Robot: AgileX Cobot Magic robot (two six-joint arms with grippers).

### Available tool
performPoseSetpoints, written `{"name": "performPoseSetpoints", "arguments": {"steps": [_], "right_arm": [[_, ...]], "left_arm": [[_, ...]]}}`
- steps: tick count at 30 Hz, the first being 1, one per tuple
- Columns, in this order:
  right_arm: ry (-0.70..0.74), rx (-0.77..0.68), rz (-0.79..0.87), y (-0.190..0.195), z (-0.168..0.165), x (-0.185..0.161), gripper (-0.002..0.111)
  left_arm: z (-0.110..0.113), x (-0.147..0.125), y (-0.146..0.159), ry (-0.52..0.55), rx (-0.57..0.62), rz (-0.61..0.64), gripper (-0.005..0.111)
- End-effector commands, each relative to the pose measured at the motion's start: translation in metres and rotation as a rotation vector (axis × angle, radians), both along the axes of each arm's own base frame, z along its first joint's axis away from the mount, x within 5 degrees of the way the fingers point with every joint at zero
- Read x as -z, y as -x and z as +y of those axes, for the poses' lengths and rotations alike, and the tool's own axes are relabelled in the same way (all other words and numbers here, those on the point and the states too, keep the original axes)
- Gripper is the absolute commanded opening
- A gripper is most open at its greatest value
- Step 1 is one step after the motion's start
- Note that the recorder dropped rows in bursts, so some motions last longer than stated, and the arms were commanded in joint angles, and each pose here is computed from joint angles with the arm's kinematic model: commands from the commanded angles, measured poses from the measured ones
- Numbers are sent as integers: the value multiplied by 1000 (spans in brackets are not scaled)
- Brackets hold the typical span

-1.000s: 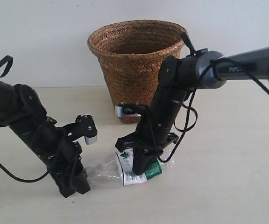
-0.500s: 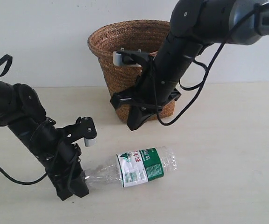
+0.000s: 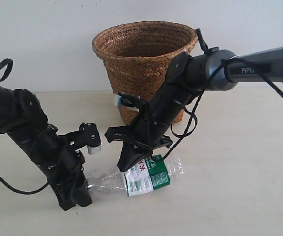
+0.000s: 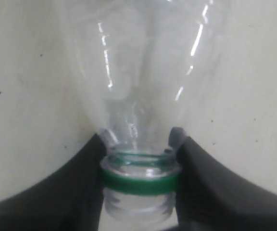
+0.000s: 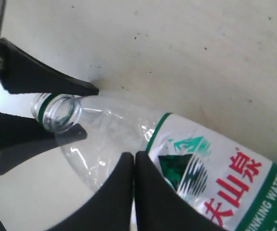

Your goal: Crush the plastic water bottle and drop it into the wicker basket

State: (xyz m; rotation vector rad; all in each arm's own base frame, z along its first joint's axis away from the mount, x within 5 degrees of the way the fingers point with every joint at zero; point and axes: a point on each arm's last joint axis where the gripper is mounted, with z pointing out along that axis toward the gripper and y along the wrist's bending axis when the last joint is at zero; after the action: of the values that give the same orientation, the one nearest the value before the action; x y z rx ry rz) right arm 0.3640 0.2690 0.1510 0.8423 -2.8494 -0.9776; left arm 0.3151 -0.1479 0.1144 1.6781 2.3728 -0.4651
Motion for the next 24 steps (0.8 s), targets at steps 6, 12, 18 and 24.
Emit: {"name": "performPoseSetpoints", "arguments": {"steps": [6, 12, 18, 24], "right_arm": [[69, 21, 64, -5, 0, 66, 0], [102, 46, 103, -5, -1, 90, 0], [141, 9, 106, -11, -1, 106, 0], [176, -3, 139, -13, -5, 113, 0]], "left_arm": [[-1, -3, 1, 10, -6, -6, 4], [-1, -3, 1, 10, -10, -5, 4], [-2, -4, 1, 23, -23, 3, 4], [-2, -4, 1, 23, -23, 1, 4]]}}
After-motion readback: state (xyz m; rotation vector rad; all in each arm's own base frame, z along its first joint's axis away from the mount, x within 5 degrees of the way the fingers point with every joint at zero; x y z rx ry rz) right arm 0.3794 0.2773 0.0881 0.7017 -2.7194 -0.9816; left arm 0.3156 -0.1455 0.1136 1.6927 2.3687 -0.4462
